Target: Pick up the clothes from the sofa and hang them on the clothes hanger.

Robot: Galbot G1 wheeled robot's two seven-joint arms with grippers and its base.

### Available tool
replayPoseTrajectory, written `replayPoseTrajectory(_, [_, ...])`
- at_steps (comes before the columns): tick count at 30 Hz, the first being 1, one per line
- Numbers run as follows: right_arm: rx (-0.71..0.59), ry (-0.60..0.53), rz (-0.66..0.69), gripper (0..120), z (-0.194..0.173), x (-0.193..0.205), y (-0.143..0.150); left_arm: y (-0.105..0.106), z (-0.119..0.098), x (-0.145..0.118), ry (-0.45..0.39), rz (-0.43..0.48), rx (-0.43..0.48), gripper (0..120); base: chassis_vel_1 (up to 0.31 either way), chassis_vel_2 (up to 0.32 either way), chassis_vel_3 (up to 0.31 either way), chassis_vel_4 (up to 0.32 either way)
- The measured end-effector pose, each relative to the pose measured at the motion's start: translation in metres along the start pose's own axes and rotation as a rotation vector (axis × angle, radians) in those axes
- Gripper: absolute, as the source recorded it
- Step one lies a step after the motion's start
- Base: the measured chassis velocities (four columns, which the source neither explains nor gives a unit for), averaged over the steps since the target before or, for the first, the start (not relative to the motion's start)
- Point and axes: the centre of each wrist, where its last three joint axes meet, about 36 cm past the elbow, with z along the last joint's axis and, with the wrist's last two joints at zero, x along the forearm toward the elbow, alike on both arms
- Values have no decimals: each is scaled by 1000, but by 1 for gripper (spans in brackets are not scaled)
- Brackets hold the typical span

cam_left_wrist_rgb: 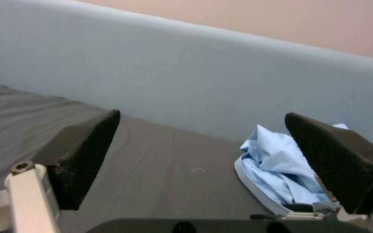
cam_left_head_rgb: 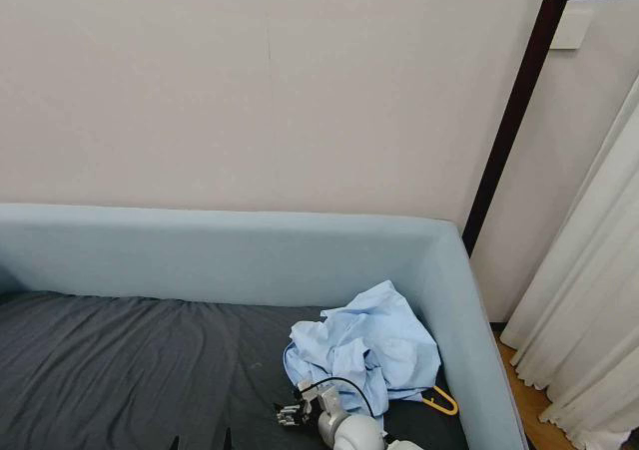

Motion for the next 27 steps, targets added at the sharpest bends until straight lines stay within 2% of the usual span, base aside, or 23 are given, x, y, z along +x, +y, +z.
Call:
replayPoseTrajectory(4, [-21, 12, 27, 57, 3, 2, -9, -1, 0, 0, -1, -9, 10, 100, 0, 0, 0, 0])
replayPoseTrajectory(6, [-25, 16, 32, 55, 4, 2, -10, -2, 0, -1, -1, -11, 13, 100, 0, 0, 0, 0])
replayPoseTrajectory(8, [-28, 20, 37, 46, 5, 3, -12, -3, 0, -1, -2, -12, 16, 100, 0, 0, 0, 0])
replayPoseTrajectory(10, [-29, 21, 38, 42, 6, 3, -12, -3, 0, -2, -4, -12, 17, 100, 0, 0, 0, 0])
replayPoseTrajectory(11, [-28, 24, 43, 34, 7, 3, -12, -4, -1, -2, -6, -10, 18, 100, 0, 0, 0, 0])
replayPoseTrajectory(13, [-30, 24, 51, 26, 7, 3, -13, -3, -1, -3, -7, -10, 18, 100, 0, 0, 0, 0])
replayPoseTrajectory(14, [-30, 24, 51, 26, 7, 3, -13, -3, -1, -3, -7, -10, 18, 100, 0, 0, 0, 0])
replayPoseTrajectory(21, [-31, -24, 59, 0, 7, 7, -15, -4, 2, -4, -1, -12, 19, 100, 0, 0, 0, 0])
replayPoseTrajectory(27, [-54, -129, 40, 0, -4, 37, -11, -3, 7, -7, 13, -30, 36, 100, 0, 0, 0, 0])
